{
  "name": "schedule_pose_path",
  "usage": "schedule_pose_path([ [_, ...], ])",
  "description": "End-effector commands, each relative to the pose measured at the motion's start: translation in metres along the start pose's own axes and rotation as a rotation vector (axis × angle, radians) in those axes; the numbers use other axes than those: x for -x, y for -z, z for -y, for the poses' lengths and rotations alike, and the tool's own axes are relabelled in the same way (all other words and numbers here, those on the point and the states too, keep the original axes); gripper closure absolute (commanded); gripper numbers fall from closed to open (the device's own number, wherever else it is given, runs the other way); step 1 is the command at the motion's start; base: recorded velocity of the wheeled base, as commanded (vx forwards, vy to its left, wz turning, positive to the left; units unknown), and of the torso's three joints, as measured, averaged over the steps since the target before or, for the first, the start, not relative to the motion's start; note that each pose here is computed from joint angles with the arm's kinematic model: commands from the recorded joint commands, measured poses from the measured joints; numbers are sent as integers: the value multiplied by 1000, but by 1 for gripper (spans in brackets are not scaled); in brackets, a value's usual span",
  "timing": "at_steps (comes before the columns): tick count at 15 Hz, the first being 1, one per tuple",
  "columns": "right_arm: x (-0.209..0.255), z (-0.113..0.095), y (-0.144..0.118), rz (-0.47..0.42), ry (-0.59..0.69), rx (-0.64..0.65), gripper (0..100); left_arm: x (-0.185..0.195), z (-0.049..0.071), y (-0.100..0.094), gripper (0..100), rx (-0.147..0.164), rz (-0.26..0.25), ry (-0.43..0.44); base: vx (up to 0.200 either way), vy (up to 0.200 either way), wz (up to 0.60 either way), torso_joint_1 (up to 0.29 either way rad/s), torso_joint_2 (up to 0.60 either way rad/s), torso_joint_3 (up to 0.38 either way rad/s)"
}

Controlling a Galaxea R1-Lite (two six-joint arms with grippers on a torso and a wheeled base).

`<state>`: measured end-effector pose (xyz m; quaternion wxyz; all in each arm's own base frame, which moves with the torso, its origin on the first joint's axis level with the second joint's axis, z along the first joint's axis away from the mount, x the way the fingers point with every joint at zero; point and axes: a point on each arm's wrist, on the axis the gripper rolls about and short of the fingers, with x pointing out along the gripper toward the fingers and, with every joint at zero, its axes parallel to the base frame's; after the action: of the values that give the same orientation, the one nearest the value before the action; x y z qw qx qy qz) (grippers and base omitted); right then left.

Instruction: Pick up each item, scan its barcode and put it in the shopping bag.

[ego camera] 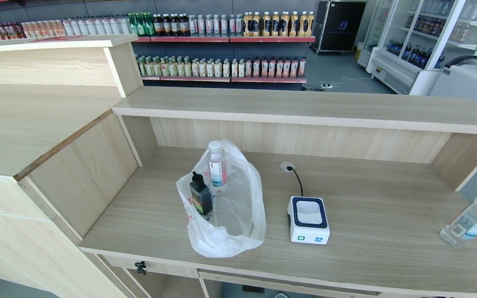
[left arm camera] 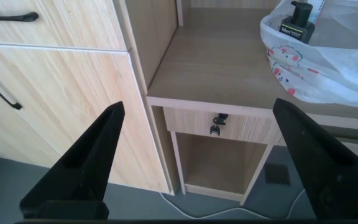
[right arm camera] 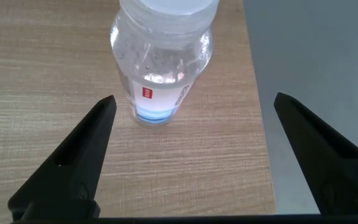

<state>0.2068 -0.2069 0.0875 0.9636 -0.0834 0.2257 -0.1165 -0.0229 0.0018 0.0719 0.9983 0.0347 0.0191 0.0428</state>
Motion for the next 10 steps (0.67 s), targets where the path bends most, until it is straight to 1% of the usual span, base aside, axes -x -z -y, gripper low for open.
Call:
schedule_pose_path([
  [1,-12,-6,5,-10,-35,3,0,0,0,0,0,-1,0,-1,0,0,0,0,0,0],
  [2,-12,-6,5,-10,-35,3,0,0,0,0,0,-1,0,-1,0,0,0,0,0,0],
  [3,-22,-12,6,2,-56,18,0,0,0,0,0,1,0,-1,0,0,0,0,0,0],
  [6,-37,-19,8,14,-85,36,0,0,0,0,0,-1,-2,-1,0,0,0,0,0,0],
  [10,-55,-27,7,54,-108,70,0,0,0,0,0,-1,-2,-1,0,0,0,0,0,0],
])
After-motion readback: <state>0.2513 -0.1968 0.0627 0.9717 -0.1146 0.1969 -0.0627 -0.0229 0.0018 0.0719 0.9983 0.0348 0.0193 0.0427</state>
